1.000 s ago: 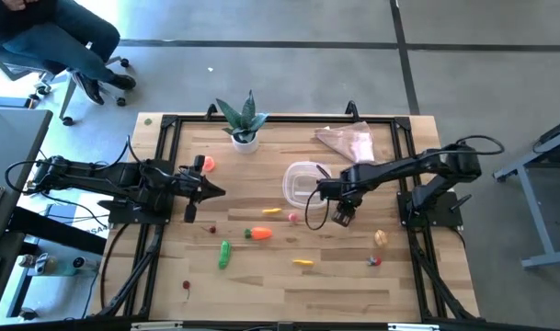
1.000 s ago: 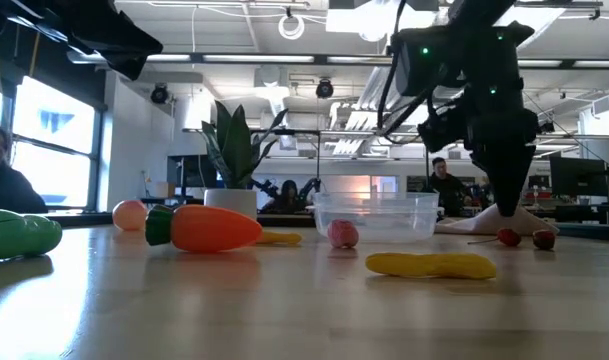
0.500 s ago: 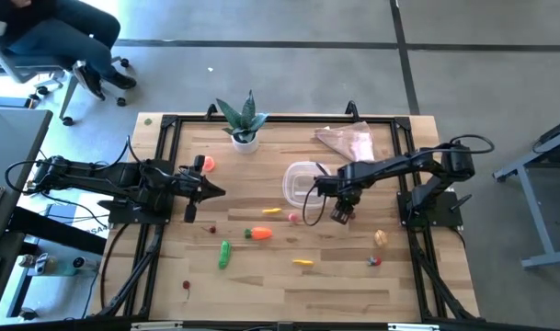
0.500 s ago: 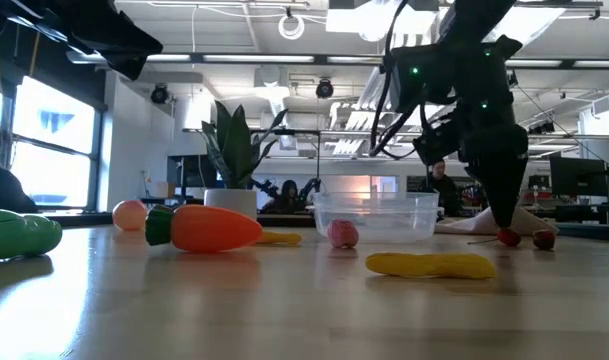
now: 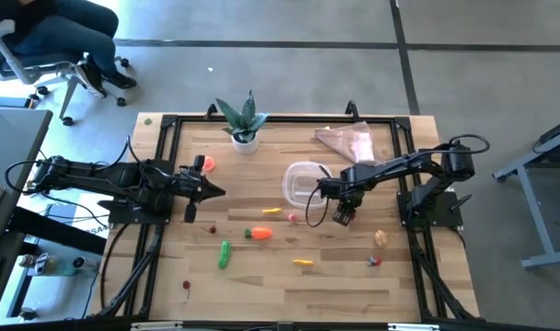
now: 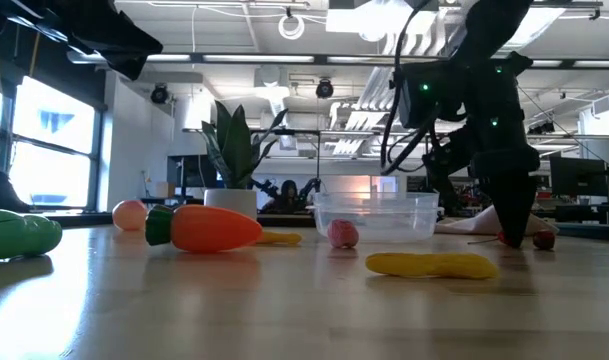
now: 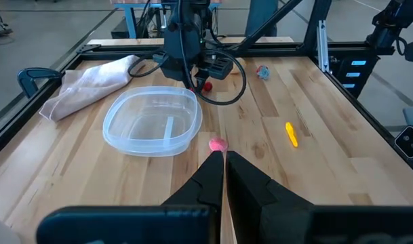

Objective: Pick and placing Produce into tupperware
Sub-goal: Put the red cherry into the transparent bin

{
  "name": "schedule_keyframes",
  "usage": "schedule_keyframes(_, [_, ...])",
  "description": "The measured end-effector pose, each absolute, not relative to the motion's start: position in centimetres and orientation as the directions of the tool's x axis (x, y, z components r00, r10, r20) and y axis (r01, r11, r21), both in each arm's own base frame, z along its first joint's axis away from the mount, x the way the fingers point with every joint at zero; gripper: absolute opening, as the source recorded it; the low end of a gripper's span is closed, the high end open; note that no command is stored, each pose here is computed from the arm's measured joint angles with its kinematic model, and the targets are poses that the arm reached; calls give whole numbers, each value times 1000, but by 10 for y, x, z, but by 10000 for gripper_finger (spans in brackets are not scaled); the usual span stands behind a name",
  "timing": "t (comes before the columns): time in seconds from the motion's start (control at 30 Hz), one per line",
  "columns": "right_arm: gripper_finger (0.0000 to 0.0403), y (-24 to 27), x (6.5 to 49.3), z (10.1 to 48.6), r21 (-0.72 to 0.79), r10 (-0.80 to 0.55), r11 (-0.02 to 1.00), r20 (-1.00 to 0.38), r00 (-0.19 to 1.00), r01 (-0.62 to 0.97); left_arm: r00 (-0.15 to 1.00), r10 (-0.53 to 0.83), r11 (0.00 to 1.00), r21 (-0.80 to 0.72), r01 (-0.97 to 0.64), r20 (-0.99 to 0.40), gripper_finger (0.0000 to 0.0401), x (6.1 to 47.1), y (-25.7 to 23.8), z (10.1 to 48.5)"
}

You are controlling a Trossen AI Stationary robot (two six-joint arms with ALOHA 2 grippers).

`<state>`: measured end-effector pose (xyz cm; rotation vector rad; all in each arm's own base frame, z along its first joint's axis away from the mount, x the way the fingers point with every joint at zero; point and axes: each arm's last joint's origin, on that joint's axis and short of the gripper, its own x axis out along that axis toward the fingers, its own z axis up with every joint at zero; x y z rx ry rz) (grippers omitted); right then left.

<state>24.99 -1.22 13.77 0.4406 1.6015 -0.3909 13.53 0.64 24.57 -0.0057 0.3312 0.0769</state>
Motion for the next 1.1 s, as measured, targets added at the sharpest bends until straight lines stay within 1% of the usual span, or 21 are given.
schedule_keyframes(0.47, [131, -13, 250, 137, 6, 35, 859, -998, -46, 513, 943, 74, 997, 7, -76, -325, 7, 135, 6, 246])
schedule_keyframes(0.87, [83, -13, 251, 137, 13, 37, 855, -999, -36, 519, 943, 74, 997, 7, -76, -325, 7, 135, 6, 246])
schedule_keyframes(1.1, [74, -13, 251, 136, 10, 33, 855, -999, -36, 518, 943, 74, 997, 7, -76, -325, 7, 135, 6, 246])
